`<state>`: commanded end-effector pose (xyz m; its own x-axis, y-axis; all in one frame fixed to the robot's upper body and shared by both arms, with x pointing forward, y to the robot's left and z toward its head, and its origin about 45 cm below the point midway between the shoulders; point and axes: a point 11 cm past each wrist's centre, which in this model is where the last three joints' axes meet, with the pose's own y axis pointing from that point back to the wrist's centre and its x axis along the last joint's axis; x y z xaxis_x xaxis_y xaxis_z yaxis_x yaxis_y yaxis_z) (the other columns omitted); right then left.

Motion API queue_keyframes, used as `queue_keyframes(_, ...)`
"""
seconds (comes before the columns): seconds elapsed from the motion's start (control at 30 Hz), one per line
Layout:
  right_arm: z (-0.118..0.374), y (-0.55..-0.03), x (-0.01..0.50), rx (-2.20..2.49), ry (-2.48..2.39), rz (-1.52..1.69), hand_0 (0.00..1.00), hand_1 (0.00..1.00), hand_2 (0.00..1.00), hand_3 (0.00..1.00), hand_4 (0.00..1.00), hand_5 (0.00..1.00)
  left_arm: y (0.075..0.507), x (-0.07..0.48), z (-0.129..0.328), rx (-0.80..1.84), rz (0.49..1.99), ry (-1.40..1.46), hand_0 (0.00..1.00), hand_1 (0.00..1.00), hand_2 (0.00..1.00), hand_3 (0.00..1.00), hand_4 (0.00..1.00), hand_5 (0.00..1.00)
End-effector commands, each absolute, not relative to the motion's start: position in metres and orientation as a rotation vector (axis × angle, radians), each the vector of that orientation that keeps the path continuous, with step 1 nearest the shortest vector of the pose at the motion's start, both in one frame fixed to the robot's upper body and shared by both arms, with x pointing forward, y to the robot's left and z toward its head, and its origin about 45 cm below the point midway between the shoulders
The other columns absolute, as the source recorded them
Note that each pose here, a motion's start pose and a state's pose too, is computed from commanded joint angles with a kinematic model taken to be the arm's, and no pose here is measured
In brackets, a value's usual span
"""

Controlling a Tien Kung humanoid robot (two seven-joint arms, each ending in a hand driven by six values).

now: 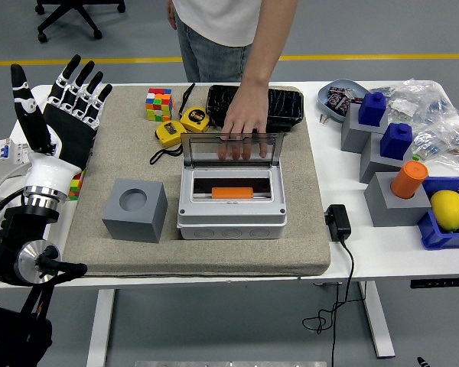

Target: Fetch the battery,place it into the box,close the lid of the box

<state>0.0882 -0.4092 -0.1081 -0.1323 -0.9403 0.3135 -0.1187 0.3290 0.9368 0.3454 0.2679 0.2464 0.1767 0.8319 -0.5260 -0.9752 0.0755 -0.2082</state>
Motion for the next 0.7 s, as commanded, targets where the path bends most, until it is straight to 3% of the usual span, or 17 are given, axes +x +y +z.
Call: queue_keyframes(0.7, -0.105, -0.412, 0.099, 1.016, -1.55, -0.957, 0.766, 0.691, 0.713, 0.765, 0.998, 0.998, 0.273, 0.346, 0.248, -0.548, 1.395, 0.262, 0.851, 0.884, 0.848, 0.811, 0.998, 0.984)
